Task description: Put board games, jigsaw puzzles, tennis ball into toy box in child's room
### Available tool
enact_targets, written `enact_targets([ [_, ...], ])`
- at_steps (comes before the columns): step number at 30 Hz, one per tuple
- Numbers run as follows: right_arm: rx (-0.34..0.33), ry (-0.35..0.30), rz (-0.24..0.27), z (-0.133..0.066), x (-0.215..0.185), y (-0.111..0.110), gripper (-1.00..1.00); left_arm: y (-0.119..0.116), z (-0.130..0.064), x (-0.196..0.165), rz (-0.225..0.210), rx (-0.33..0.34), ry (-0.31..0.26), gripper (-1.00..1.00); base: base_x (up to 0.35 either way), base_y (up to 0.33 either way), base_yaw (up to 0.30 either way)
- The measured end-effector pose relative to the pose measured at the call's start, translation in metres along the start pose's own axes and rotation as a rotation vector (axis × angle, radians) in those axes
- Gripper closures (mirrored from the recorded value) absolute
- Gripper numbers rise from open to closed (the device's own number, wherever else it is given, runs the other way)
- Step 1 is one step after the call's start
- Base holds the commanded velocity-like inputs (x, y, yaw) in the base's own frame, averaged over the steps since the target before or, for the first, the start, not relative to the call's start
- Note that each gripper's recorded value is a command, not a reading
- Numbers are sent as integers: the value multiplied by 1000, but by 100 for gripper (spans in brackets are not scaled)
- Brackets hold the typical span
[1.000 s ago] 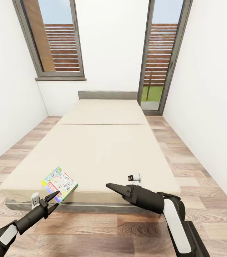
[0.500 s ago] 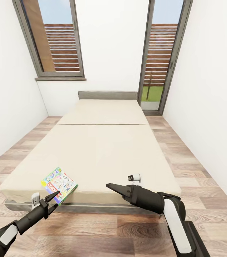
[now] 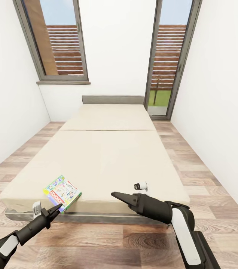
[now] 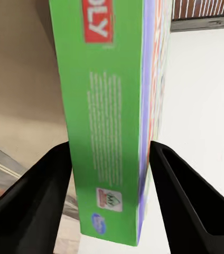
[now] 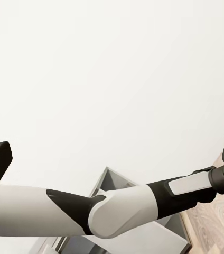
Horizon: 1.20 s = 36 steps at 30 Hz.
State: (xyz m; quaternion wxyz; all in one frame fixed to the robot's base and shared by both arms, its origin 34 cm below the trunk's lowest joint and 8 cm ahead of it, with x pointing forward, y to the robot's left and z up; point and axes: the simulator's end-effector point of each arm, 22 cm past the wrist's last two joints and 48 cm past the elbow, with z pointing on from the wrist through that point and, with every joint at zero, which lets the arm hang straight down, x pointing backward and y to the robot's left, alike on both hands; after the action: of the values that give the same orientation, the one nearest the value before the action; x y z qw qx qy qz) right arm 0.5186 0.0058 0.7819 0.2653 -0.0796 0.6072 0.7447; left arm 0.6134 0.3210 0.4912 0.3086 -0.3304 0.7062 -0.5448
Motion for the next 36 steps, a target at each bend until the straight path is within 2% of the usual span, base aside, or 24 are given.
enact_targets([
  [8, 1, 0, 0, 0, 0, 0, -100, -1, 1, 1, -3, 6, 0, 100, 0, 0, 0],
  [12, 1, 0, 0, 0, 0, 0, -100, 1, 0, 1, 9, -2, 2, 100, 0, 0, 0],
  [36, 0, -1, 0, 16, -32, 39, -100, -50, -2, -8, 13, -5, 6, 100, 0, 0, 0],
])
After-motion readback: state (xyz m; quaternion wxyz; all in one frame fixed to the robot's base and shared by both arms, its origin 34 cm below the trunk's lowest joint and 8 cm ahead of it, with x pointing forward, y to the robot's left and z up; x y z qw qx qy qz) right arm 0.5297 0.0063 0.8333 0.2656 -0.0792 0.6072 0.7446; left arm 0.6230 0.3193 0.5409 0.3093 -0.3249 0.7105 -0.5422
